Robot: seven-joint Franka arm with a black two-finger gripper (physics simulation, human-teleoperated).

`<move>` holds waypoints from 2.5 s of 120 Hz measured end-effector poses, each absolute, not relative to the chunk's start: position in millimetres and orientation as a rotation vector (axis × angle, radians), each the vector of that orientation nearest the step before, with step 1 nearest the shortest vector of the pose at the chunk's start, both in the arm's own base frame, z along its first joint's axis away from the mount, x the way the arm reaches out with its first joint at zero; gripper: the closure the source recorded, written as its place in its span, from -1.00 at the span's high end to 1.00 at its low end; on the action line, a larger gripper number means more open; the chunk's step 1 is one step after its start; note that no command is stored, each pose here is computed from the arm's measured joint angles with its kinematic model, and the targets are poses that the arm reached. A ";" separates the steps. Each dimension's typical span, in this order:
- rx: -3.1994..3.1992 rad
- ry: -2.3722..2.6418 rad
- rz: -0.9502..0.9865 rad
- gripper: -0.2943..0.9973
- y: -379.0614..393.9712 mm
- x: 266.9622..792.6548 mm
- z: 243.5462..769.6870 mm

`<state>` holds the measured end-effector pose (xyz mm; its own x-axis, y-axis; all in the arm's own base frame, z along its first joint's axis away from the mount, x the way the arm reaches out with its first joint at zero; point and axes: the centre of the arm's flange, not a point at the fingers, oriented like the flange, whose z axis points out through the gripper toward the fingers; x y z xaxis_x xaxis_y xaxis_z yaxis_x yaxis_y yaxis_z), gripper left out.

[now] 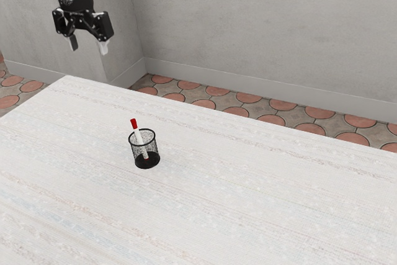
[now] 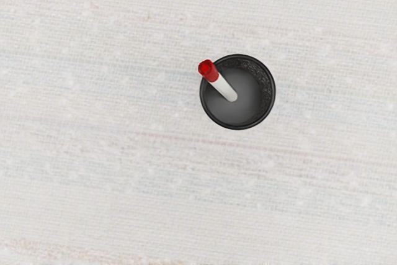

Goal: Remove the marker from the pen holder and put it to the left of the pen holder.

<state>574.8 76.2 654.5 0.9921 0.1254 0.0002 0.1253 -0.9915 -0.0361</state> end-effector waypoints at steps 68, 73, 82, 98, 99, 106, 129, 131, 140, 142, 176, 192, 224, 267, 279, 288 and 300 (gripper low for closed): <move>-3.114 -0.319 0.280 0.52 108.7 646.3 485.7; -3.112 -0.325 0.282 0.52 109.3 649.9 474.5; -3.105 -0.364 0.292 0.52 123.0 658.3 449.9; -3.138 -0.399 0.259 0.52 125.3 684.1 422.9; -3.142 -0.404 0.257 0.52 126.2 684.6 422.0; -3.160 -0.434 0.256 0.52 131.1 687.9 413.4; -3.183 -0.471 0.252 0.52 132.2 698.4 379.4; -3.188 -0.480 0.251 0.52 133.3 698.9 377.1; -3.210 -0.519 0.235 0.52 138.8 700.0 373.2; -3.214 -0.524 0.231 0.52 139.2 700.3 372.9; -3.246 -0.570 0.228 0.52 137.5 699.1 365.9; -3.246 -0.578 0.248 0.51 135.9 697.1 358.9; -3.244 -0.585 0.270 0.41 133.9 695.8 350.7; -3.241 -0.593 0.278 -0.11 134.5 694.7 347.4; -3.240 -0.593 0.277 -0.30 134.3 694.9 347.4; -3.240 -0.593 0.274 -0.42 134.2 695.0 348.3; -3.240 -0.593 0.265 -0.53 134.1 695.2 351.6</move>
<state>695.2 134.1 351.6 0.9233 0.3364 -0.1852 0.3624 -0.9228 0.1305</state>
